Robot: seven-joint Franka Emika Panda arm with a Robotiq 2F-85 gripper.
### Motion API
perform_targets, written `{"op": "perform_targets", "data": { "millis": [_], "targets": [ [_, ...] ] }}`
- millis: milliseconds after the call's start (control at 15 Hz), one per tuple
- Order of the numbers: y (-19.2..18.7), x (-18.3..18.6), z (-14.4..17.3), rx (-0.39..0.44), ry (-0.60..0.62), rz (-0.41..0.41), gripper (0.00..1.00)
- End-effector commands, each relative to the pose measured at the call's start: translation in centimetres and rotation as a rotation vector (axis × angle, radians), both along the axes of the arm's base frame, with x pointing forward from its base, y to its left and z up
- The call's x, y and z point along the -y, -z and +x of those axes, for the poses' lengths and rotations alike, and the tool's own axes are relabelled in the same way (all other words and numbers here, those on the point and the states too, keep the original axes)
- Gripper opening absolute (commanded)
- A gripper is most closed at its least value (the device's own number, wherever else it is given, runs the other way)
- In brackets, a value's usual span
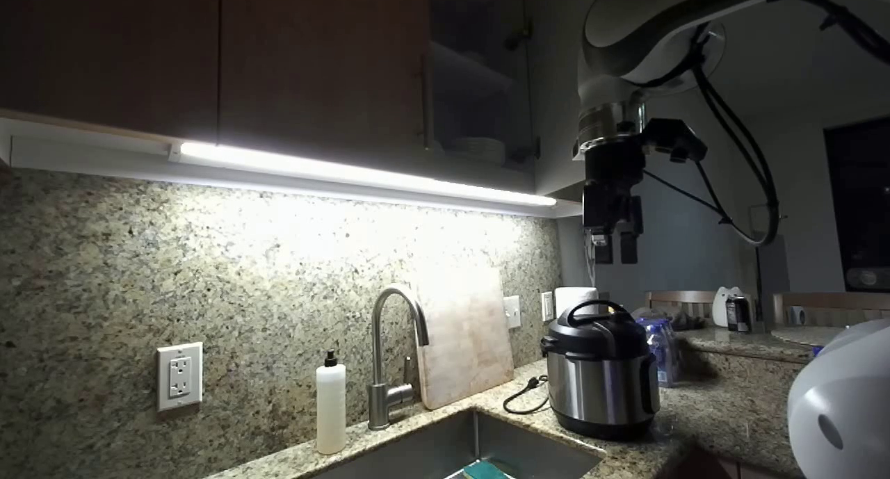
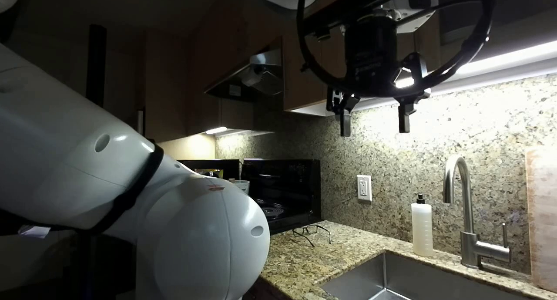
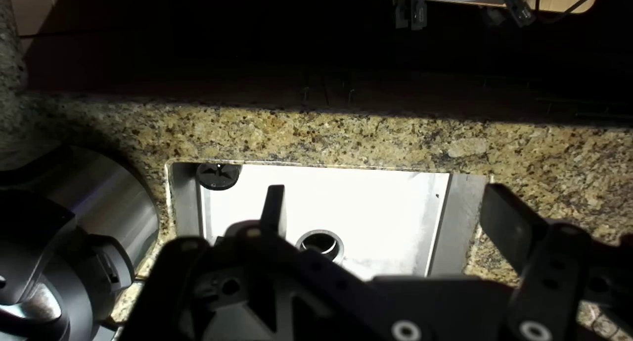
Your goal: Close the open upper cabinet door
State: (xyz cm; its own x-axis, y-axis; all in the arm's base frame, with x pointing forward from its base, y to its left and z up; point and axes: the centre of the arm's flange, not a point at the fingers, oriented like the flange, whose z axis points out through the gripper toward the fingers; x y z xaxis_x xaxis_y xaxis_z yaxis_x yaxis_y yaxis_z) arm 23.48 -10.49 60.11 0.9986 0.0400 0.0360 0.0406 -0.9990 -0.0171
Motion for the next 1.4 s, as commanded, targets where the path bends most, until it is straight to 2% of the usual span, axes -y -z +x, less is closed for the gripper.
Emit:
{"op": "perform_targets", "data": {
  "millis": [0,600,1000,1333],
  "targets": [
    [-1.5,0.0,-2.5,0.021,0.021,-0.034,1.00],
    [-7.8,1.1,-6.5,0.099,0.066,-0.109,1.00],
    [-12.3,3.1,-8.5,0.220,0.137,-0.082,1.00],
    [-14.6,5.1,-10.3,0.277,0.200,-0.080,1.00]
  ]
}}
